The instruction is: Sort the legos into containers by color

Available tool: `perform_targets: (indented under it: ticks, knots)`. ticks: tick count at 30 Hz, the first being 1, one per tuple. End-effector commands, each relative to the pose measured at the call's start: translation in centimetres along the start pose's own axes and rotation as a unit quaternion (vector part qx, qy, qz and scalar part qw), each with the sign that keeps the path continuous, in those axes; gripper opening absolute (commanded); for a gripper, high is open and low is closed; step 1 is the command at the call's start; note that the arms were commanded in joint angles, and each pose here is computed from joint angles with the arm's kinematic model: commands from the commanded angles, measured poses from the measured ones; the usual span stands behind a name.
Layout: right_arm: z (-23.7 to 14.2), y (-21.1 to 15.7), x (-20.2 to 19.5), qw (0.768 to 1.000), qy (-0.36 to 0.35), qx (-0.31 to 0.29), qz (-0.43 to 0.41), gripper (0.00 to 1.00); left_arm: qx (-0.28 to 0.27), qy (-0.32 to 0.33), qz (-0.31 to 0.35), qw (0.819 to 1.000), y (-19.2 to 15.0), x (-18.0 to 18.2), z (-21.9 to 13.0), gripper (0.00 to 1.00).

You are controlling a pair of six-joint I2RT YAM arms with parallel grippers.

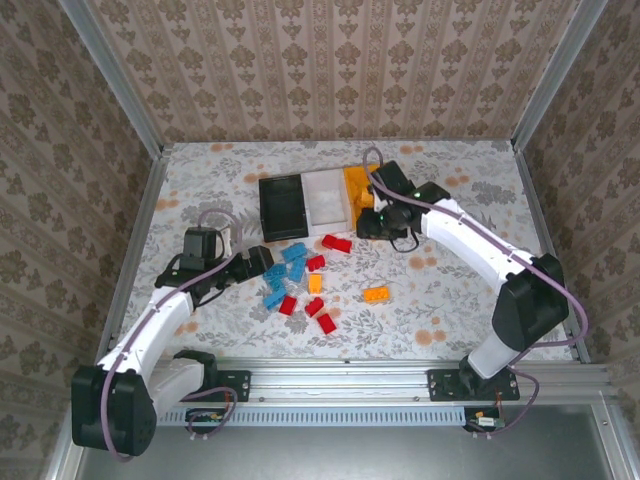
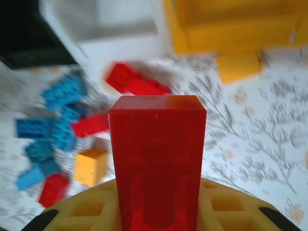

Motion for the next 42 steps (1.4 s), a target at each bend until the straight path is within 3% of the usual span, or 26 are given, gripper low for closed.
perform_targets:
  ticks: [1,11,17,21,27,34,42]
  knots:
    - [-0.5,2.2,2.1,1.0,0.024,-0.001,-0.003,0.28,0.002,-0.016,-0.005,1.0,-0.6,-0.2,-0.1,1.0]
    - [7.4,8.1,7.2,0.999,0.007,0.036,-0.039,0.27,0.0,0.009,0.011,1.0,-2.0,0.4,-2.1,1.0]
    - [13.3,8.0,6.3,0.994,-0.055,0.079,-0.049,0.28,-0.005,0.013,0.007,1.0,-1.7,0.7,-2.2,1.0]
    - [15.5,7.3,5.7,0.993,-0.061,0.095,-0.042,0.28,-0.001,0.013,0.005,1.0,-1.4,1.0,-1.8,1.0]
    - [16.9,6.7,5.3,0.992,-0.063,0.106,-0.038,0.32,0.007,0.008,0.002,1.0,-0.6,1.3,-0.7,1.0]
    - [17.0,6.9,5.1,0.992,-0.069,0.102,-0.037,0.5,0.019,0.001,-0.004,1.0,0.4,1.4,0.5,1.0]
    - [16.4,7.4,5.3,0.994,-0.059,0.091,-0.034,0.56,0.024,0.003,-0.008,1.0,0.7,1.6,1.1,1.0]
Point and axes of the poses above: each hand's point on the last joint's axis, 136 mm out from that joint toward the fingers, its own z axis out along the fingers, its own x axis along the line the jaws close on, y = z × x, the point moved 8 cm from there along -z, back along the fingers, and after that the axes turned 3 degrees about z, right-handed, at the moved point
